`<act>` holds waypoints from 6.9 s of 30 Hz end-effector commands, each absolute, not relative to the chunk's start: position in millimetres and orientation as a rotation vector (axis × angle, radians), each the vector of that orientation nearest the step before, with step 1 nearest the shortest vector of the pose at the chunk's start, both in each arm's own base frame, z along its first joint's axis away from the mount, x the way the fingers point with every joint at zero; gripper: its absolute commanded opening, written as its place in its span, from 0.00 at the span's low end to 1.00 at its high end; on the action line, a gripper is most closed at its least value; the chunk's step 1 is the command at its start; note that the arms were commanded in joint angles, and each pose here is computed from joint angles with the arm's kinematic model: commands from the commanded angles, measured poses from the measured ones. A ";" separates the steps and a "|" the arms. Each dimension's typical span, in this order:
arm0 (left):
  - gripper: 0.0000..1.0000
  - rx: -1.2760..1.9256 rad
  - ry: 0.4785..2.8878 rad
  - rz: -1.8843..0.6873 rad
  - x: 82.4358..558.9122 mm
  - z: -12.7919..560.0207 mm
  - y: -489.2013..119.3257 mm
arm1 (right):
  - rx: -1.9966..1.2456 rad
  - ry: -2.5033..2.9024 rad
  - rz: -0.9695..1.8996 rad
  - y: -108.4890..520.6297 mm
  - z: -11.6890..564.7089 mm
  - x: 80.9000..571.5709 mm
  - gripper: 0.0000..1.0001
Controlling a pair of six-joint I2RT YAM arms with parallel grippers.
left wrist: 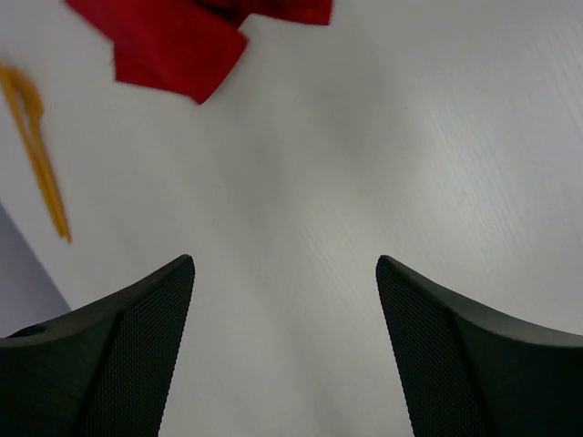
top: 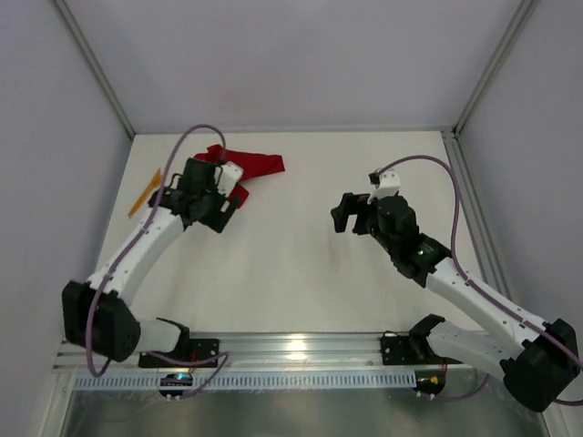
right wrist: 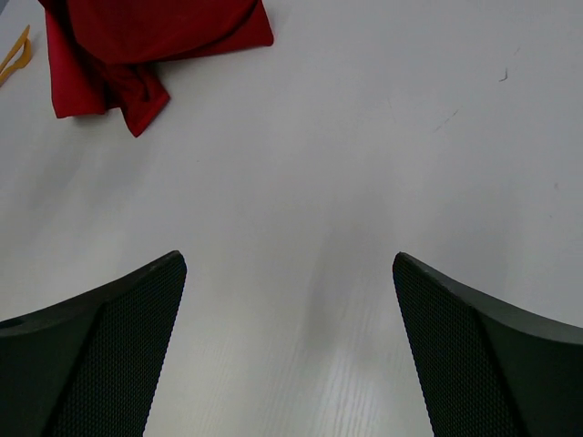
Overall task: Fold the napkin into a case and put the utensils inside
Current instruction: Pick up the crumpled napkin, then flatten out the crumpled napkin.
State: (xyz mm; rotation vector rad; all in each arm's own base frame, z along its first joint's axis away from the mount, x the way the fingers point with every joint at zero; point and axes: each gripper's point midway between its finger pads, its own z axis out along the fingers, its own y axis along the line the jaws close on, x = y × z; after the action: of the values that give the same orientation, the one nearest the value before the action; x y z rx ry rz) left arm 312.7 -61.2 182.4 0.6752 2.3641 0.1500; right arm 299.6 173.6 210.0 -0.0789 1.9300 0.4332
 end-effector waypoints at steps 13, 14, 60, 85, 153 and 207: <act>0.80 0.697 2.367 0.297 489.7 73.3 -144.6 | -0.031 1.968 0.383 168.3 196.7 305.8 0.99; 0.77 0.668 2.391 0.318 491.7 66.5 -142.6 | -0.030 1.965 0.371 166.5 198.6 306.9 0.99; 0.00 0.522 2.590 -0.033 469.6 34.9 -130.2 | 0.007 1.926 0.259 143.9 218.9 306.6 0.99; 0.00 0.808 1.881 -0.369 286.2 423.0 -174.6 | -0.593 1.606 0.806 260.0 344.4 238.4 0.93; 0.00 0.569 1.883 0.128 275.0 395.8 -76.4 | -0.637 2.013 0.516 290.2 183.5 263.4 0.03; 0.00 0.841 2.190 0.225 472.9 196.0 -91.8 | -0.256 2.205 -0.065 130.6 207.0 504.8 0.03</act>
State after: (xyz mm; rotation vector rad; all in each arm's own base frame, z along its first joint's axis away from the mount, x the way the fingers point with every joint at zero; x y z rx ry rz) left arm 433.6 -90.8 212.0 0.8255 2.2428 0.1860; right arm 468.9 138.2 184.1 -0.3054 2.3283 -0.0644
